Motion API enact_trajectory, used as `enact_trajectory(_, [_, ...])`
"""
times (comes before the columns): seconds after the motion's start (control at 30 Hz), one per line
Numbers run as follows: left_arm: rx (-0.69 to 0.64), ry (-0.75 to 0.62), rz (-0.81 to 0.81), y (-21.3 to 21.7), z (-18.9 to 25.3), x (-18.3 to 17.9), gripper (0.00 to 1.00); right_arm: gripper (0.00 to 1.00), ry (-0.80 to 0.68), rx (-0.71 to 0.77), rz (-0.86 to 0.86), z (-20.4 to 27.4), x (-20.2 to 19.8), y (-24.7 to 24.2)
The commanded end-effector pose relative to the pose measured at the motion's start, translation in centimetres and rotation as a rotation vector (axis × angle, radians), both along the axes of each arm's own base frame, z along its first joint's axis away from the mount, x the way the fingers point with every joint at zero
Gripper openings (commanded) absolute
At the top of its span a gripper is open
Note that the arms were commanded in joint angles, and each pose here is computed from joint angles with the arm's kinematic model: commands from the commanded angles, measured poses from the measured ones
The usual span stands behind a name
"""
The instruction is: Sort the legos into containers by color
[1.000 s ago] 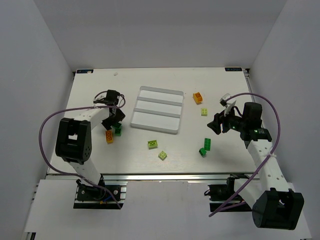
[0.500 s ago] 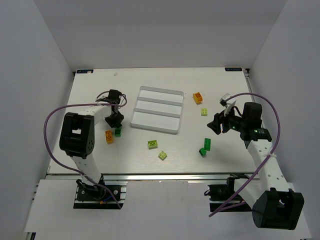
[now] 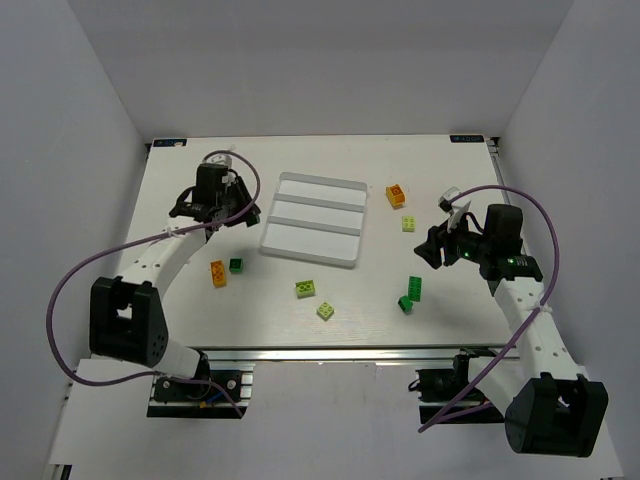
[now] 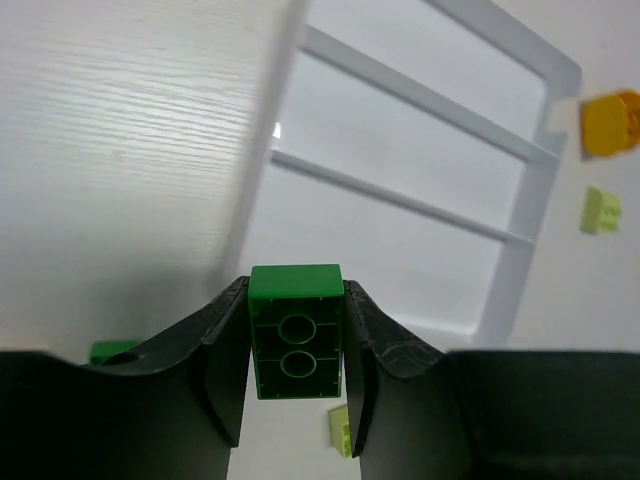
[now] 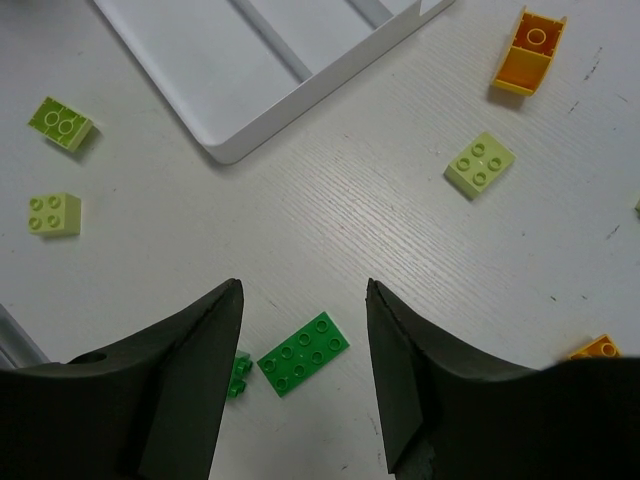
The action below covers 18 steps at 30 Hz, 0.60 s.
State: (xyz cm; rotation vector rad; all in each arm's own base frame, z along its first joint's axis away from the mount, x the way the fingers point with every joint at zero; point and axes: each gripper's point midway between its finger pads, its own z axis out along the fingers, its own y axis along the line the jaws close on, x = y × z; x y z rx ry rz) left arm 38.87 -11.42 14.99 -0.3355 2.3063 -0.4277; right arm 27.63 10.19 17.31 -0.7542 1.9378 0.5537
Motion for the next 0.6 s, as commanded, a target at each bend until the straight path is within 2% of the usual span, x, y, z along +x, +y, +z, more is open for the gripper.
enact_trajectory(0.0, [-0.092,0.003,-0.270,-4.5,-0.3,-0.7,0.03,0.58,-0.052,-0.003,0.009,1.0,0.9,0.1])
enact_trajectory(0.13, [-0.108,0.040,-0.349,-6.5,-1.6,-1.0,0.13,0.58,-0.045,-0.005,0.007,0.8,0.9,0.1])
enact_trajectory(0.17, [-0.103,0.058,-0.360,-7.0,-2.2,-1.1,0.20,0.58,-0.045,-0.004,0.010,0.8,0.9,0.1])
enact_trajectory(0.4, [-0.057,0.070,-0.364,-8.0,-3.2,-0.1,0.47,0.58,-0.043,-0.006,0.015,0.6,0.9,0.2])
enact_trajectory(0.57, [-0.026,0.081,-0.354,-8.0,-3.7,0.4,0.60,0.59,-0.041,-0.007,0.021,0.5,0.8,0.2])
